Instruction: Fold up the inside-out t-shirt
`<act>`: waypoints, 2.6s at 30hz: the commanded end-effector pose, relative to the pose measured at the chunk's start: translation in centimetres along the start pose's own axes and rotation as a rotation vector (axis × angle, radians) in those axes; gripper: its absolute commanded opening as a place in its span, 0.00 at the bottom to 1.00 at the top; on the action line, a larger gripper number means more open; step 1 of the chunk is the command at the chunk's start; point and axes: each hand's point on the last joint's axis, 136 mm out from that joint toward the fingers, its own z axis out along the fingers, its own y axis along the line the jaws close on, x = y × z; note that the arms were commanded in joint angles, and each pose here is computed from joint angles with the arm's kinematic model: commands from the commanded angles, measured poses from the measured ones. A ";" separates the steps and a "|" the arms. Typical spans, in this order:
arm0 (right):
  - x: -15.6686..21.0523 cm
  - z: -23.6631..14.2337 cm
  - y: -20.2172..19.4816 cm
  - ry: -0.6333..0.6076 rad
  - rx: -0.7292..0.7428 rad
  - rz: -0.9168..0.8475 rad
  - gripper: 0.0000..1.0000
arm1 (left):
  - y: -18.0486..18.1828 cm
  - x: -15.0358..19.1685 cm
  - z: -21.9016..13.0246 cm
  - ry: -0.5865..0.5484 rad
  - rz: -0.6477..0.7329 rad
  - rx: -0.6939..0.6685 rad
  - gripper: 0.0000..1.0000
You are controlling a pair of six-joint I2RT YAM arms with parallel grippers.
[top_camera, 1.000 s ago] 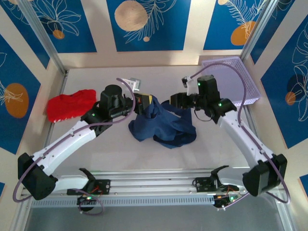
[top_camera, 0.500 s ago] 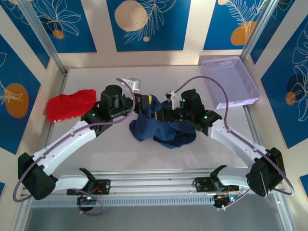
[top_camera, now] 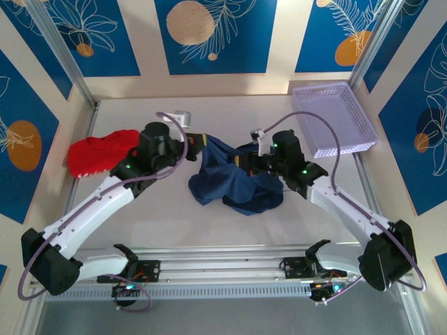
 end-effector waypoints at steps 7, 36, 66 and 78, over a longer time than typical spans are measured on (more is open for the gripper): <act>-0.1 -1.8 2.8 -0.024 -0.229 -0.062 0.00 | 6.0 0.8 0.3 0.046 -0.073 -0.152 0.00; -1.2 -0.9 2.6 -0.051 -0.291 0.026 0.00 | -0.1 10.0 3.7 0.317 0.104 0.082 0.48; -0.7 -2.1 0.2 -0.068 -0.156 0.008 0.00 | -0.6 5.6 2.8 0.125 0.107 0.162 0.00; 0.0 -1.8 -1.9 -0.058 -0.032 0.018 0.00 | -5.5 0.6 -3.2 -0.073 0.084 0.442 0.00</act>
